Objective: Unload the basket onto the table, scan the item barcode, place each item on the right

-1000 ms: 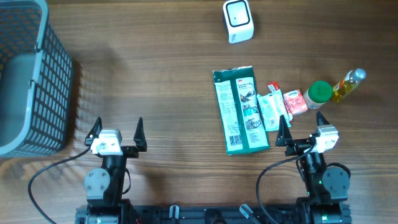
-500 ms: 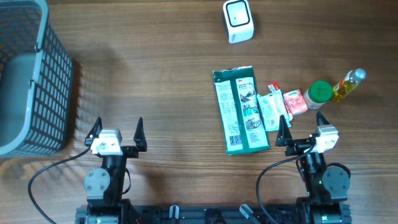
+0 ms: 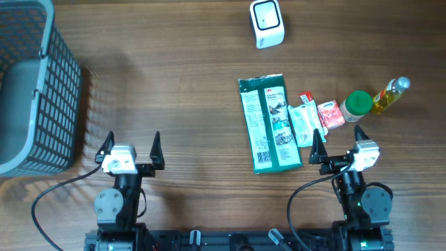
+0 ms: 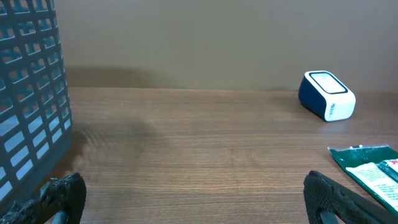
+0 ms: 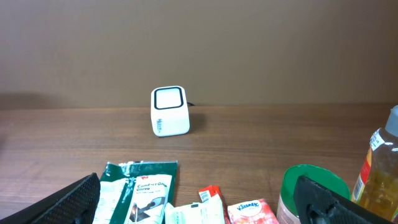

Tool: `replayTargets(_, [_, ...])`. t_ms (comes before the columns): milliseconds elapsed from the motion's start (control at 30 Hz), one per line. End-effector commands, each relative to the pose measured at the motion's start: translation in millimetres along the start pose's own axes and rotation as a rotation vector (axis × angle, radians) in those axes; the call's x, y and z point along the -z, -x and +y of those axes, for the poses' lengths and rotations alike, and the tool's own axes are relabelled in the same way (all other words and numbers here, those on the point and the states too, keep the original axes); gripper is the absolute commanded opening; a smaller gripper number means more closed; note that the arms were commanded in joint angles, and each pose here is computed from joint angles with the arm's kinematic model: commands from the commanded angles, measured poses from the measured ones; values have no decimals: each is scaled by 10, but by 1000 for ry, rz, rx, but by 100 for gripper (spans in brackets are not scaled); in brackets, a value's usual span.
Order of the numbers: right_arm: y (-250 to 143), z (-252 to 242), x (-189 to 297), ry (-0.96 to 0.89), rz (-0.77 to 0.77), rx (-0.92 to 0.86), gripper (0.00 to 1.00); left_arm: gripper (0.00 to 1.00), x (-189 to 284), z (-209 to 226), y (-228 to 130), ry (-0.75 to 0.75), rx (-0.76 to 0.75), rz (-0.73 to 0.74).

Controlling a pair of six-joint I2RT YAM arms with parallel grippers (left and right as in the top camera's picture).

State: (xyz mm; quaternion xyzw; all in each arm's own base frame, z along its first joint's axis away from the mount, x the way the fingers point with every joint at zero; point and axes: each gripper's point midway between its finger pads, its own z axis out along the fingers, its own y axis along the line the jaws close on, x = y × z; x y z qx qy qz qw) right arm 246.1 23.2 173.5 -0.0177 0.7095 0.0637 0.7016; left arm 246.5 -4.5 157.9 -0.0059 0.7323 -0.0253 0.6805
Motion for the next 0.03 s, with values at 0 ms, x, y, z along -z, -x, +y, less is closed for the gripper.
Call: replayTargets(0, [20, -7, 5, -2, -10, 12, 100, 100, 3, -52, -13, -28, -20, 3])
